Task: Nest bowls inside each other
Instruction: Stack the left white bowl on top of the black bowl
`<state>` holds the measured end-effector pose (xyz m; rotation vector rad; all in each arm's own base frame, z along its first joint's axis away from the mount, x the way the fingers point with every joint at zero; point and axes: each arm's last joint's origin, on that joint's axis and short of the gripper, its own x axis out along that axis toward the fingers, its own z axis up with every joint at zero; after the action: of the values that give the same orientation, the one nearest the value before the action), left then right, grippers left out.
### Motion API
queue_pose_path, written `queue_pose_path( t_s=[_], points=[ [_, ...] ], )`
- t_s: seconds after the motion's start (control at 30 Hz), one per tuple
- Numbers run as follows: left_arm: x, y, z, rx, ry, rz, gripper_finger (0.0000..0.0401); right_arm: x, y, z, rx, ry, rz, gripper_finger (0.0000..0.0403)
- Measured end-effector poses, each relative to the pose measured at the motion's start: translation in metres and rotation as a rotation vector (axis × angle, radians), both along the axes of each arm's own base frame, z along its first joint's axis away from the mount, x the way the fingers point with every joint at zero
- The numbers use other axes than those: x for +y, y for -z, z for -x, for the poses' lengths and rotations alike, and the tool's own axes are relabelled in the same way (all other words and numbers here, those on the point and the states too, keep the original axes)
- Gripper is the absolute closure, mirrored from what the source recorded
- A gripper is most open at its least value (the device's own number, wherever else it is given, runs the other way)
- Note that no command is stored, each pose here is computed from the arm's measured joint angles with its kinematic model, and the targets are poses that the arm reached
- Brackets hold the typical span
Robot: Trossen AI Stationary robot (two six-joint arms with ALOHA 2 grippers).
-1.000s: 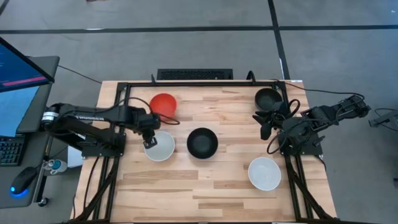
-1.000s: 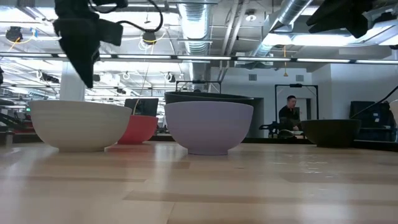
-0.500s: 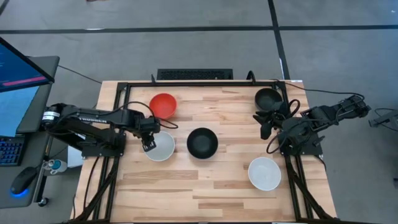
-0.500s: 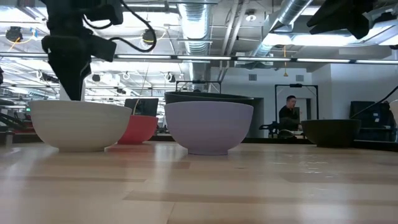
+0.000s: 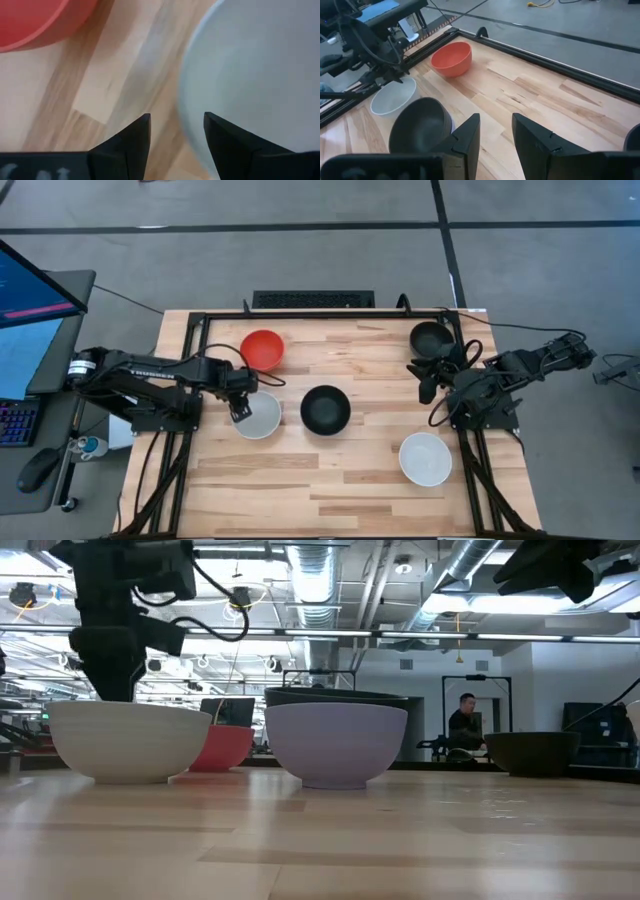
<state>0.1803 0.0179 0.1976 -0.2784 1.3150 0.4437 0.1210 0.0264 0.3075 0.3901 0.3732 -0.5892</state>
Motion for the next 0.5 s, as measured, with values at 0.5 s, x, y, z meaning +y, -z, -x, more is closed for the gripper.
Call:
queue_pose_path(
  t_s=[0.5],
  points=[
    [0.0058,0.005,-0.0022,-0.031,0.055,-0.019,0.0296,0.0006,0.0,0.0001,-0.014,0.006,-0.029,0.0265]
  ],
)
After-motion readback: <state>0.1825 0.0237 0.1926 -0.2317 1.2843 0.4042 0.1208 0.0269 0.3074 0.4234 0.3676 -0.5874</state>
